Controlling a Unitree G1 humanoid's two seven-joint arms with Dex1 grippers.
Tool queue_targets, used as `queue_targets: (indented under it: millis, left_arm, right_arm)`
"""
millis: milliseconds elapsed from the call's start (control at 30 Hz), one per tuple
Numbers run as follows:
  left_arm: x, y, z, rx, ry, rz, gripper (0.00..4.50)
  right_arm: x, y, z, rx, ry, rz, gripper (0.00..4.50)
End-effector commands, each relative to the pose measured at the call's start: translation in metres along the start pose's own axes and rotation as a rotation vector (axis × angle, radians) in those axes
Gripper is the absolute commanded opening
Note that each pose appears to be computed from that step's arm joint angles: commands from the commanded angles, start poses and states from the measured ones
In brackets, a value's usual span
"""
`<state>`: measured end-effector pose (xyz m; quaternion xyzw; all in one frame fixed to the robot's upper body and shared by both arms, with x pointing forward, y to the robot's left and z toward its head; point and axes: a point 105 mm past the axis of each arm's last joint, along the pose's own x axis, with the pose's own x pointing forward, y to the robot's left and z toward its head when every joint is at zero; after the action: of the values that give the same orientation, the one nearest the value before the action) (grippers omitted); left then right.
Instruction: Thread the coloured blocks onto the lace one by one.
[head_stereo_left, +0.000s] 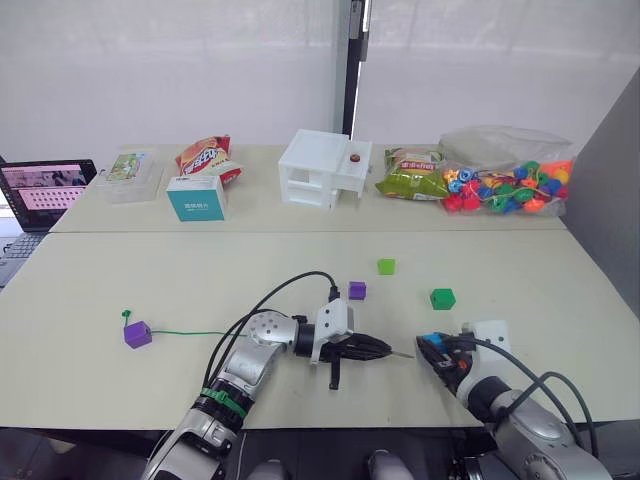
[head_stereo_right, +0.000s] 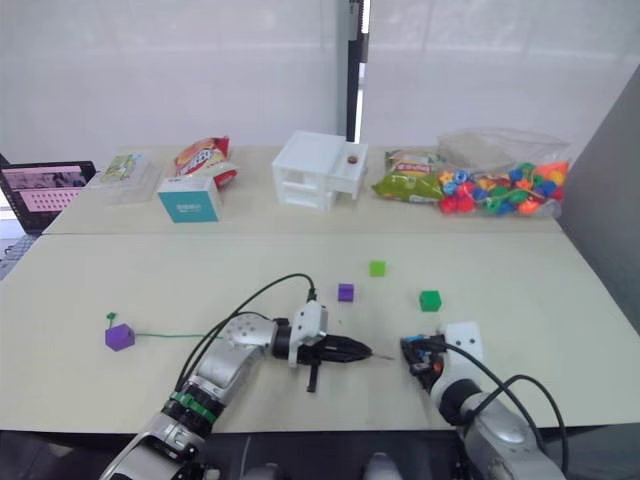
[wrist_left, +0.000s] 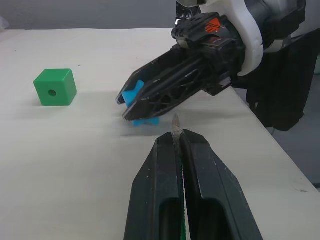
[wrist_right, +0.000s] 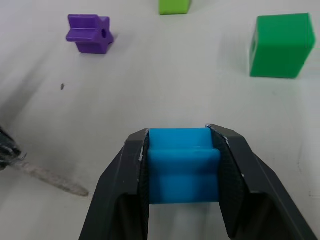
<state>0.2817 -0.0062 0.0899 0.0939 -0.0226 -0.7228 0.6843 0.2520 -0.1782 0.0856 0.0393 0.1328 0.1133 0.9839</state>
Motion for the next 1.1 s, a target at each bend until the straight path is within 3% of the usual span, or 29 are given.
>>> queue_targets:
  millis: [33, 133, 200, 433, 600, 667, 767, 900, 1000, 1100]
  left_arm:
    - [0.0, 0.002, 0.008, 0.031, -0.02, -0.01, 0.0]
    - [-0.001, 0.002, 0.007, 0.032, -0.016, -0.004, 0.0]
    - [-0.001, -0.001, 0.005, 0.018, -0.015, -0.018, 0.0]
    - [-0.002, -0.005, 0.002, 0.002, -0.015, -0.012, 0.0]
    - [0.001, -0.01, 0.001, -0.011, -0.017, -0.027, 0.0]
    - [0.001, -0.007, 0.002, -0.01, -0.023, -0.001, 0.0]
    - [0.002, -0.004, 0.003, -0.006, -0.033, 0.035, 0.0]
    - [0.002, -0.003, 0.004, -0.011, -0.04, 0.05, 0.0]
    - [0.001, -0.001, 0.002, -0.008, -0.022, 0.062, 0.0]
    - [0.0, 0.002, 0.001, 0.002, -0.008, 0.08, 0.0]
  right_arm:
    - [-0.005, 0.001, 0.012, -0.023, -0.059, -0.051, 1.2]
    - [-0.01, -0.002, -0.002, 0.035, -0.004, -0.118, 1.2]
    - [-0.013, 0.002, 0.002, 0.072, -0.017, -0.107, 2.25]
    - [-0.017, 0.001, 0.028, 0.081, -0.065, -0.053, 4.49]
    - [-0.029, -0.023, 0.063, -0.032, -0.059, 0.063, 4.49]
    - [-0.032, -0.022, 0.077, -0.07, -0.039, 0.18, 4.49]
    - [-0.033, -0.006, 0.077, -0.279, 0.093, 0.401, 4.49]
    - [-0.032, -0.012, 0.071, -0.473, 0.197, 0.48, 4.49]
    - [-0.025, -0.018, 0.063, -0.88, 0.348, 0.678, 4.49]
    - [-0.014, -0.031, 0.059, -1.098, 0.432, 0.772, 4.49]
